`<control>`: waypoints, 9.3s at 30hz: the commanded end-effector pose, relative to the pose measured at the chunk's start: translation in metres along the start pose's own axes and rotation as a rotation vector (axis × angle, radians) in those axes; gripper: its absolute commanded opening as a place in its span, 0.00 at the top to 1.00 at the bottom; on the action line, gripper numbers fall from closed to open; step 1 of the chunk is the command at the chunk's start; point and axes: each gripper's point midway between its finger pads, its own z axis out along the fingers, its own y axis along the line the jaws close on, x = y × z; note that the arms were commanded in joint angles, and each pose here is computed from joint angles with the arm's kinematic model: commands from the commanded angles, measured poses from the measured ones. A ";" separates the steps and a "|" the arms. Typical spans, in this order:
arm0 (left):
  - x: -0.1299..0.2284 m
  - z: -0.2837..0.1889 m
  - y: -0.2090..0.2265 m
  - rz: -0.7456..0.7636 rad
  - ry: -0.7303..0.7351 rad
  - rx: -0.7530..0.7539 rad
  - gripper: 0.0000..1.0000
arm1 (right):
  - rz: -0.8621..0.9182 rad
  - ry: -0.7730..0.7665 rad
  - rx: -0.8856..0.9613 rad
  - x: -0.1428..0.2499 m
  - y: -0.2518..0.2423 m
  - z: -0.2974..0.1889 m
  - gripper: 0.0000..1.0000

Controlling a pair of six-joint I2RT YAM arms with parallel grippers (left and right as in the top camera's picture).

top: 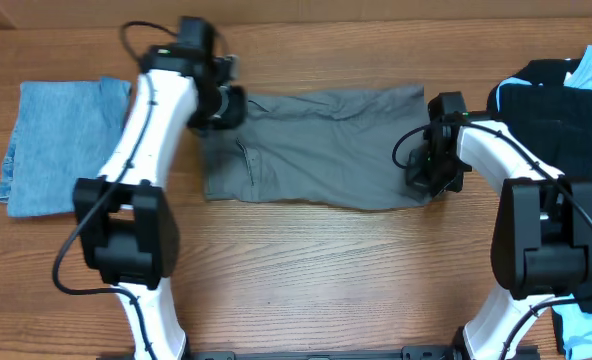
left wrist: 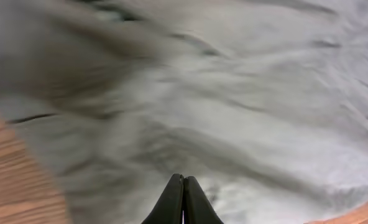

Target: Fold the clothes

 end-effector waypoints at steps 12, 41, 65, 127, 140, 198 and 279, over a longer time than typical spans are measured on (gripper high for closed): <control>-0.026 0.028 -0.020 -0.027 -0.107 -0.108 0.96 | -0.101 -0.364 -0.145 -0.014 0.035 -0.129 0.96; 0.014 0.095 -0.016 -0.051 0.095 -0.056 0.96 | -0.591 -0.187 -0.429 -0.002 0.166 0.017 0.96; -0.038 0.088 -0.041 0.066 -0.107 0.079 0.96 | -0.443 -0.348 -0.483 -0.073 0.149 -0.044 0.96; 0.022 0.122 0.081 -0.281 0.109 -0.081 0.96 | -0.172 -0.594 -0.167 -0.157 0.083 -0.045 0.96; -0.080 -0.026 0.059 -0.171 -0.230 -0.087 0.96 | -0.108 -0.640 -0.239 -0.189 0.054 -0.039 0.96; 0.035 0.004 -0.038 0.019 0.326 0.328 0.96 | -0.385 -0.183 -0.773 -0.055 0.166 -0.137 0.96; 0.103 0.112 -0.004 -0.039 0.416 0.205 0.95 | -0.032 -0.047 -0.473 -0.028 0.012 -0.038 0.96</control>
